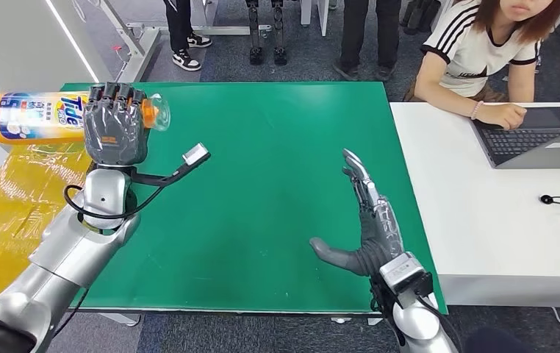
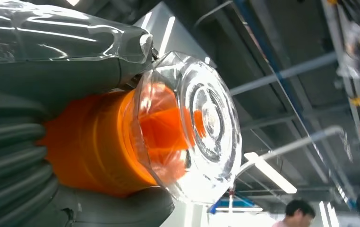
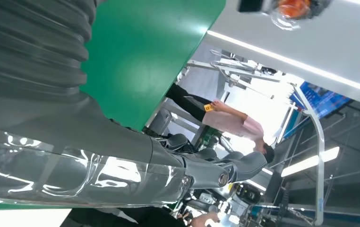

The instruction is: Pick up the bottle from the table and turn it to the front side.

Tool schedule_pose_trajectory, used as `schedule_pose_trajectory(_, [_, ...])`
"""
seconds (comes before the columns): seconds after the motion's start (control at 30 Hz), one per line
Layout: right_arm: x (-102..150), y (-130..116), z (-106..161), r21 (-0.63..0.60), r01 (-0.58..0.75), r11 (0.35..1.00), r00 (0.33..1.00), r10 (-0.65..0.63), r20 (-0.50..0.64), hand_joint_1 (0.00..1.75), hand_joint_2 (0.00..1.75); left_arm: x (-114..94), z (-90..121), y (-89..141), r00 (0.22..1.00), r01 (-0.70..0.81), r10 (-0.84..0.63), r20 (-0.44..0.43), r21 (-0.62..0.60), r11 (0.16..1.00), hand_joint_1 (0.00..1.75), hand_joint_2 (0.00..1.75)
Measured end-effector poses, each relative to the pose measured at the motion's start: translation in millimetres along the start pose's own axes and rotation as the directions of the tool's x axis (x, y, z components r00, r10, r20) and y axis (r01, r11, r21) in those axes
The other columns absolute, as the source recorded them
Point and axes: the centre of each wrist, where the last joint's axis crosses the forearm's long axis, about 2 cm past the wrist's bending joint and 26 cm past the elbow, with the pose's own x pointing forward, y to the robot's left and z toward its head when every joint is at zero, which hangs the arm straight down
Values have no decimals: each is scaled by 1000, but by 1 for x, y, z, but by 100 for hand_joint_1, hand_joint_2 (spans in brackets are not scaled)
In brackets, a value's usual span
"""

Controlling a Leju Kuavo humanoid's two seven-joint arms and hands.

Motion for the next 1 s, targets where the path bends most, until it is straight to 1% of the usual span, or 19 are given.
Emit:
schedule_pose_trajectory(0.13, [4, -4, 7, -22, -3, 1000, 1000, 3, -2, 0, 175, -3, 35, -16, 995, 77, -71, 66, -88, 993, 175, 175])
schedule_pose_trajectory(0.27, [9, -8, 15, -52, -17, 999, 1000, 17, -2, 0, 175, -6, 73, -32, 978, 146, -110, 175, -205, 968, 175, 175])
schedule_pose_trajectory(0.4, [15, -11, 25, -78, -28, 997, 1000, 27, -6, 0, 175, -4, 117, -46, 956, 161, -67, 287, -320, 934, 175, 175])
schedule_pose_trajectory(0.47, [16, -12, 28, -83, -29, 996, 1000, 29, -5, 0, 175, -2, 137, -51, 948, 161, -40, 315, -367, 916, 175, 175])
schedule_pose_trajectory(0.53, [17, -13, 30, -84, -29, 996, 1000, 29, -5, 0, 175, -1, 150, -54, 946, 162, -25, 323, -403, 901, 175, 175])
schedule_pose_trajectory(0.67, [19, -14, 30, -81, -28, 996, 1000, 28, -2, 0, 175, 5, 165, -59, 932, 143, 33, 360, -449, 882, 175, 175])
schedule_pose_trajectory(0.77, [23, -14, 28, -80, -29, 996, 1000, 30, 8, 0, 175, 14, 170, -62, 922, 114, 91, 377, -488, 866, 175, 175])
schedule_pose_trajectory(0.87, [26, -14, 27, -76, -34, 996, 999, 35, 14, 0, 175, 22, 170, -65, 924, 89, 124, 363, -518, 851, 175, 175])
schedule_pose_trajectory(0.97, [28, -15, 26, -74, -39, 996, 999, 40, 19, 0, 175, 25, 166, -68, 928, 78, 136, 346, -540, 838, 175, 175])
schedule_pose_trajectory(1.0, [29, -15, 26, -74, -40, 996, 999, 41, 21, 0, 175, 25, 164, -69, 930, 76, 139, 342, -545, 835, 144, 175])
